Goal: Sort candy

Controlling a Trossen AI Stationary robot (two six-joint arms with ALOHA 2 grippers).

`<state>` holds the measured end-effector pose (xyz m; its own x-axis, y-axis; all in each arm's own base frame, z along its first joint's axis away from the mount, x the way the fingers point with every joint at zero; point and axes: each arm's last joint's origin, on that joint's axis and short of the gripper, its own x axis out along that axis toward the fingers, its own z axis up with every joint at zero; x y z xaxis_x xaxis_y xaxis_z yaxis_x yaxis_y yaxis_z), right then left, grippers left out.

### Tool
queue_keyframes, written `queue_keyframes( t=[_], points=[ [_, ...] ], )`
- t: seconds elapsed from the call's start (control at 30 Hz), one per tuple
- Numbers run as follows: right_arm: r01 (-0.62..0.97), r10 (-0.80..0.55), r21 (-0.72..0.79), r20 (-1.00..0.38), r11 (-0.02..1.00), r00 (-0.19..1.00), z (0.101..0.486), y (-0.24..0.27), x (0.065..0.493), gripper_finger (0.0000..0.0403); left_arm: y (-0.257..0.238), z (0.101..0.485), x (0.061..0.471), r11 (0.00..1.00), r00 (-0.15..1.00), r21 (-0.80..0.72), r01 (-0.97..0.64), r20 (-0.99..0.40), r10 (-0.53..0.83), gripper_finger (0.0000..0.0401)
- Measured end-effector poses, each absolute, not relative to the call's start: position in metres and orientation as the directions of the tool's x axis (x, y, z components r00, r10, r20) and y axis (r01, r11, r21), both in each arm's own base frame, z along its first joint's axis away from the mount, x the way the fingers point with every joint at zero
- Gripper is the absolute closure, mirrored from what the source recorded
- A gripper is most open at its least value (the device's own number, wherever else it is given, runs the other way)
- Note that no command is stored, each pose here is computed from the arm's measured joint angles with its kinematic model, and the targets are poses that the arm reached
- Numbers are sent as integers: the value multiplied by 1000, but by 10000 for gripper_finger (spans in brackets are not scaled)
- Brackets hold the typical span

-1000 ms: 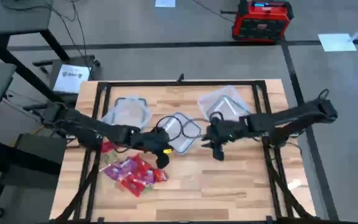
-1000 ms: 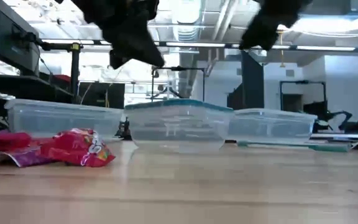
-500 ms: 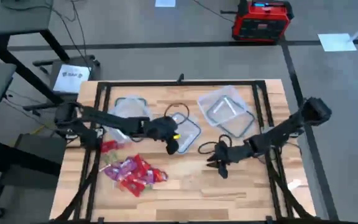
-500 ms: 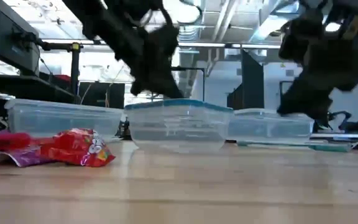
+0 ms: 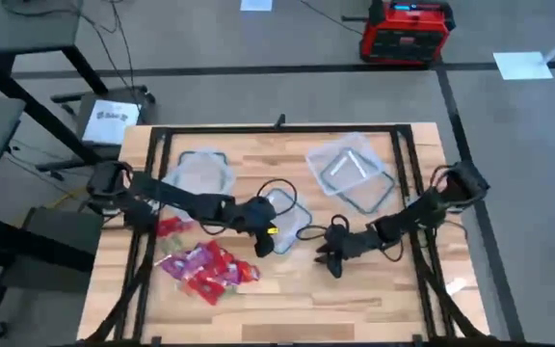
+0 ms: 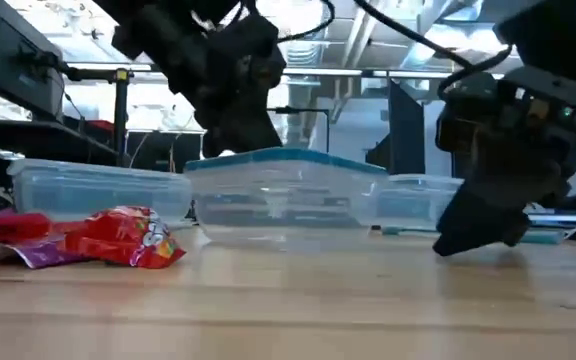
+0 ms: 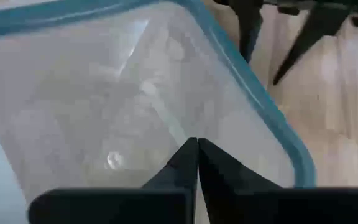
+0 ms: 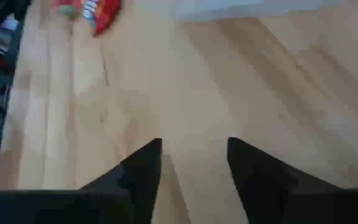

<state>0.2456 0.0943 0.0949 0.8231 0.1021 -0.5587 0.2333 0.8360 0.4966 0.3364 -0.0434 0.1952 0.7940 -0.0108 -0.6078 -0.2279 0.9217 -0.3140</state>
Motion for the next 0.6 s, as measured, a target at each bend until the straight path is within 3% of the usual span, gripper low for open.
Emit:
queue_keyframes(
  t=[0.13,0.3,0.47,0.6],
  points=[
    [210,43,402,-535,891,844,95,86,250,168,-44,206,335,922,826,-328,-206,-564,-16,401],
    [205,-45,287,-481,936,875,100,64,260,162,-43,202,337,941,822,-286,-183,-569,-13,401],
    [169,-46,267,-413,949,909,107,48,267,164,-43,182,344,947,795,-266,-181,-606,-18,401],
    [89,31,299,-374,950,927,111,47,269,164,-42,163,354,937,783,-298,-183,-620,-44,401]
  ],
)
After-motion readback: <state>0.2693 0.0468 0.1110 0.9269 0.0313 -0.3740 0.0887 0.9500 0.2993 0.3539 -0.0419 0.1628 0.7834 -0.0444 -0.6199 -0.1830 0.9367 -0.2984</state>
